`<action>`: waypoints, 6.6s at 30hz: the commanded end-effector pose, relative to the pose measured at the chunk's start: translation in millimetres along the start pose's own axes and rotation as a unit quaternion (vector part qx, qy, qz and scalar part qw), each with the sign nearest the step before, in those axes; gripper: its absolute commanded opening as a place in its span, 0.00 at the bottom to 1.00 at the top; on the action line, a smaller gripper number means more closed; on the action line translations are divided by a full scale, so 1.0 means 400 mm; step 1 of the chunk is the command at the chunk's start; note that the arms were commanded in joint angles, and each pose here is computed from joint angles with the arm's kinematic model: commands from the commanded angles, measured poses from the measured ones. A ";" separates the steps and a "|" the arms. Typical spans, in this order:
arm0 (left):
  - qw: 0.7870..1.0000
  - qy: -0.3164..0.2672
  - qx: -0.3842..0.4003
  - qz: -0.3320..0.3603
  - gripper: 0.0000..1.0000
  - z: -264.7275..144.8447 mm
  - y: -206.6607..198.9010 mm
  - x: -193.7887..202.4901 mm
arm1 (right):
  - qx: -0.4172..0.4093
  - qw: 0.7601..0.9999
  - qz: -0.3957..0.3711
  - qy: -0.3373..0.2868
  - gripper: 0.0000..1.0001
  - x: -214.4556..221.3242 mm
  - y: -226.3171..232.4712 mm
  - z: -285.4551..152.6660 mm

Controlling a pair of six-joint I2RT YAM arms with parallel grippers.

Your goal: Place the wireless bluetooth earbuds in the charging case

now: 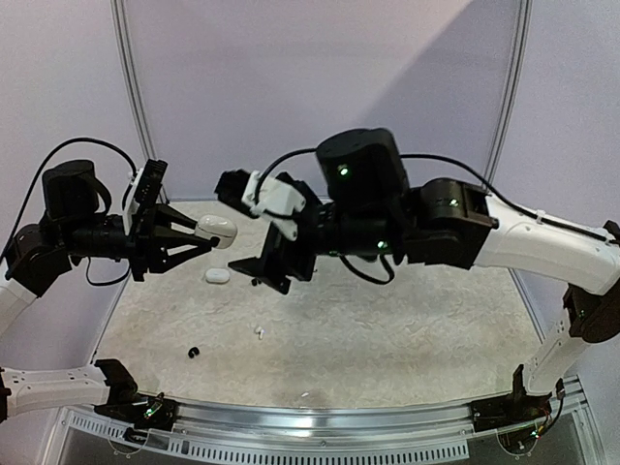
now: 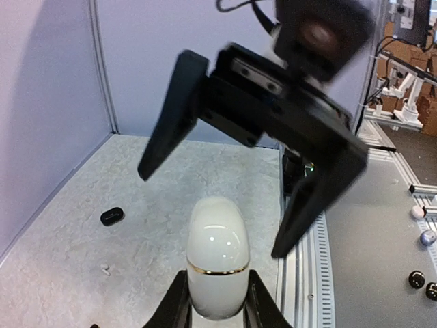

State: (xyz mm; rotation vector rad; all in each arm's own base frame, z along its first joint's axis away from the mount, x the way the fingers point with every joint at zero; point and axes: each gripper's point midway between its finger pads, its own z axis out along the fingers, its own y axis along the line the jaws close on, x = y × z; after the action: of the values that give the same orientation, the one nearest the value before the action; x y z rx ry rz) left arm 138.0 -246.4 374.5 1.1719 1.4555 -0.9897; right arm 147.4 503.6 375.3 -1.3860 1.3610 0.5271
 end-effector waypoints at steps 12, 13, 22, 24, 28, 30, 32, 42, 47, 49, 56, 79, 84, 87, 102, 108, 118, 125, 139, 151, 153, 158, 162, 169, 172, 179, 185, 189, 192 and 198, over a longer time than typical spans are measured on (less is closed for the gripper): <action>0.996 -0.001 0.061 0.063 0.00 -0.003 -0.059 0.011 | -0.149 0.981 0.116 -0.039 0.54 -0.070 0.074 -0.026; 0.996 -0.002 0.062 0.062 0.00 -0.004 -0.060 0.010 | -0.148 0.981 0.119 -0.038 0.52 -0.068 0.074 -0.019; 0.996 0.000 0.069 0.057 0.00 0.002 -0.062 0.014 | -0.149 0.981 0.119 -0.032 0.26 -0.062 0.079 0.003; 0.996 0.000 0.070 0.054 0.00 0.001 -0.063 0.016 | -0.154 0.981 0.115 -0.032 0.16 -0.062 0.083 0.001; 0.997 -0.005 0.069 0.038 0.00 0.003 -0.062 0.016 | -0.152 0.982 0.110 -0.022 0.07 -0.049 0.083 -0.001; 0.998 -0.003 0.057 0.027 0.18 0.004 -0.053 0.024 | -0.147 0.983 0.107 -0.017 0.06 -0.047 0.078 -0.007; 0.999 0.005 0.047 0.026 0.52 0.007 -0.044 0.039 | -0.135 0.985 0.104 -0.008 0.04 -0.044 0.066 -0.018; 0.995 0.002 0.015 0.102 0.63 0.002 -0.027 0.072 | -0.090 0.986 0.075 0.119 0.00 0.022 0.017 -0.049; 0.995 -0.025 0.036 0.093 0.64 0.010 -0.039 0.054 | -0.078 0.987 0.053 0.133 0.00 0.025 0.029 -0.053; 0.995 -0.032 0.042 0.086 0.64 0.021 -0.036 0.049 | -0.079 0.987 0.044 0.130 0.00 0.016 0.035 -0.056; 0.994 -0.066 0.050 0.072 0.52 0.041 -0.027 0.020 | -0.078 0.987 0.046 0.136 0.00 0.011 0.050 -0.054; 0.993 -0.058 0.092 0.053 0.30 0.068 -0.061 0.042 | -0.075 0.990 0.043 0.113 0.00 -0.016 0.049 -0.045; 0.991 -0.063 0.098 0.060 0.19 0.068 -0.067 0.034 | -0.077 0.990 0.040 0.115 0.00 -0.013 0.052 -0.040; 0.991 -0.065 0.100 0.064 0.09 0.067 -0.069 0.031 | -0.078 0.989 0.041 0.116 0.00 -0.010 0.055 -0.037; 0.990 -0.075 0.095 0.074 0.00 0.062 -0.071 0.023 | -0.044 0.992 0.057 0.101 0.44 -0.002 0.015 -0.004; 0.989 -0.063 0.084 0.108 0.00 0.057 -0.068 0.038 | -0.031 0.993 0.066 0.098 0.43 0.001 -0.007 0.000; 0.978 -0.010 0.052 0.202 0.00 0.051 -0.051 0.118 | -0.032 0.992 0.081 0.089 0.43 -0.008 -0.020 -0.005; 0.975 -0.001 0.049 0.216 0.00 0.045 -0.054 0.132 | -0.032 0.992 0.090 0.085 0.43 -0.008 -0.028 0.004; 0.977 0.001 0.051 0.207 0.00 0.043 -0.058 0.137 | -0.034 0.990 0.103 0.092 0.42 0.010 -0.036 0.018; 0.998 -0.038 0.055 0.015 0.00 0.058 -0.051 0.125 | -0.065 0.982 0.139 0.108 0.44 0.054 -0.034 0.041; 0.998 -0.041 0.053 -0.007 0.00 0.062 -0.047 0.132 | -0.077 0.981 0.145 0.101 0.46 0.048 -0.027 0.041; 0.997 -0.045 0.042 -0.037 0.00 0.065 -0.035 0.145 | -0.093 0.981 0.150 0.081 0.49 0.024 -0.023 0.045; 0.997 -0.045 0.025 -0.050 0.00 0.069 -0.016 0.156 | -0.101 0.980 0.164 0.057 0.54 0.000 -0.036 0.048; 0.995 -0.049 -0.041 -0.079 0.00 0.065 0.055 0.184 | 0.020 0.951 0.309 0.001 0.59 0.009 -0.267 0.044; 0.992 -0.047 -0.078 -0.093 0.00 0.057 0.092 0.201 | 0.138 0.914 0.382 0.023 0.58 0.124 -0.391 0.047; 0.985 -0.048 -0.133 -0.094 0.00 0.032 0.142 0.220 | 0.322 0.829 0.430 0.156 0.55 0.452 -0.500 0.080; 0.985 -0.044 -0.141 -0.091 0.00 0.028 0.153 0.229 | 0.325 0.802 0.434 0.250 0.56 0.674 -0.480 0.225; 0.986 -0.042 -0.138 -0.084 0.00 0.027 0.150 0.233 | 0.325 0.787 0.438 0.288 0.56 0.800 -0.452 0.291; 0.986 -0.043 -0.139 -0.080 0.00 0.024 0.148 0.237 | 0.329 0.777 0.445 0.301 0.56 0.866 -0.444 0.314; 0.987 -0.057 -0.132 -0.077 0.00 0.026 0.147 0.226 | 0.337 0.771 0.441 0.311 0.56 0.933 -0.432 0.352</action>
State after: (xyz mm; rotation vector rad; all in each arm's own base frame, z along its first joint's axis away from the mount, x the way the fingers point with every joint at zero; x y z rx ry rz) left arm 191.6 -229.4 277.4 0.8128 1.5982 -0.9177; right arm 431.3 425.2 64.7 -0.2866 2.4884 0.0740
